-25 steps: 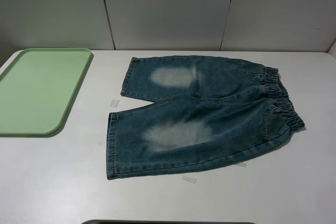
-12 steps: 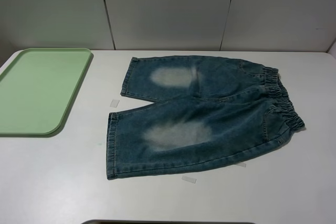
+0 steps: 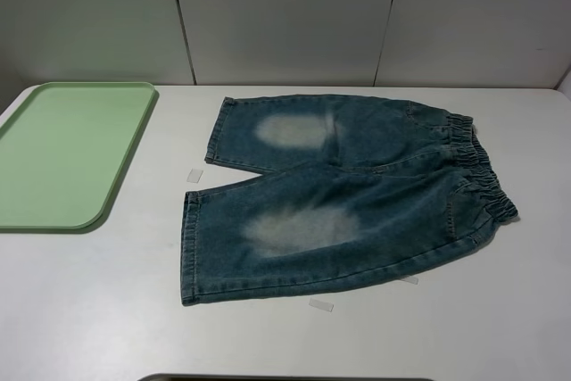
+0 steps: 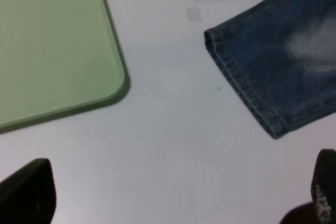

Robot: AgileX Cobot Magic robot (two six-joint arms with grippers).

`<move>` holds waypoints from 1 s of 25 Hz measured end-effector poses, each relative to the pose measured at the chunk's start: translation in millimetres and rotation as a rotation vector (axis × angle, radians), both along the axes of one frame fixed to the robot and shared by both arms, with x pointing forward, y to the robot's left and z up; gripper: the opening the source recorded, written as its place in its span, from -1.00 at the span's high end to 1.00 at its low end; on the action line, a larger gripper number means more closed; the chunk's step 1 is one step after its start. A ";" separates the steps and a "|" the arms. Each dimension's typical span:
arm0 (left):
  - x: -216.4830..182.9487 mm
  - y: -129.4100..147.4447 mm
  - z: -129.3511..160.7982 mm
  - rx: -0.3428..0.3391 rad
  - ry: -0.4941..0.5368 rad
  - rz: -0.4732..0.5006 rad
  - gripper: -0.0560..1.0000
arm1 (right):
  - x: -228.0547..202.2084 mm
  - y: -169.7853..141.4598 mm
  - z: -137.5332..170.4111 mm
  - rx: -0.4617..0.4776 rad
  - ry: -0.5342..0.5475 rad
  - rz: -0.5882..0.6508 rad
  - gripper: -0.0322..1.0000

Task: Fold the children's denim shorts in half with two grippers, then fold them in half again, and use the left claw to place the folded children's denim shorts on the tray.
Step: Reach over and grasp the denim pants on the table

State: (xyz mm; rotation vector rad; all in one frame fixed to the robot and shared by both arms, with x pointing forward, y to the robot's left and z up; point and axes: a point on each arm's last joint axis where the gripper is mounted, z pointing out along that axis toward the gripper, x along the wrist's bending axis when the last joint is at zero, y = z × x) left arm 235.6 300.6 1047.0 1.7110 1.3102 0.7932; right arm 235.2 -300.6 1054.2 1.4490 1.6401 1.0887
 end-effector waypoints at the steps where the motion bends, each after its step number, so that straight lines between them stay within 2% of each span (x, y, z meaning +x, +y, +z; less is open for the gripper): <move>1: -0.3 -1.3 0.0 -0.017 0.004 -0.015 -0.95 | 0.0 0.0 0.0 0.000 0.000 0.000 -0.41; 3: -1.3 -4.5 0.1 -0.055 0.015 -0.055 -0.95 | 0.0 0.0 0.0 0.000 0.000 0.000 -0.41; 6: -2.1 -6.7 0.3 -0.075 0.020 -0.078 -0.95 | 0.0 0.0 0.0 0.000 0.000 0.000 -0.41; 10: -1.8 -7.1 -0.7 -0.072 0.022 -0.085 -0.95 | 6.6 2.5 0.7 0.006 0.045 0.010 -0.41; 14: -2.1 -7.0 -0.8 -0.059 0.021 -0.116 -0.95 | 21.5 7.5 12.9 -0.037 0.119 0.053 -0.41; 17: 0.8 -7.9 2.4 -0.027 0.035 -0.150 -0.95 | 35.6 12.9 27.9 -0.089 0.156 0.114 -0.41; 21: 16.7 -13.8 18.5 0.053 0.091 -0.219 -0.95 | 52.1 19.2 45.3 -0.148 0.149 0.195 -0.41; 25: 40.4 -24.1 39.2 0.134 0.175 -0.291 -0.95 | 65.8 24.7 46.5 -0.248 0.155 0.295 -0.41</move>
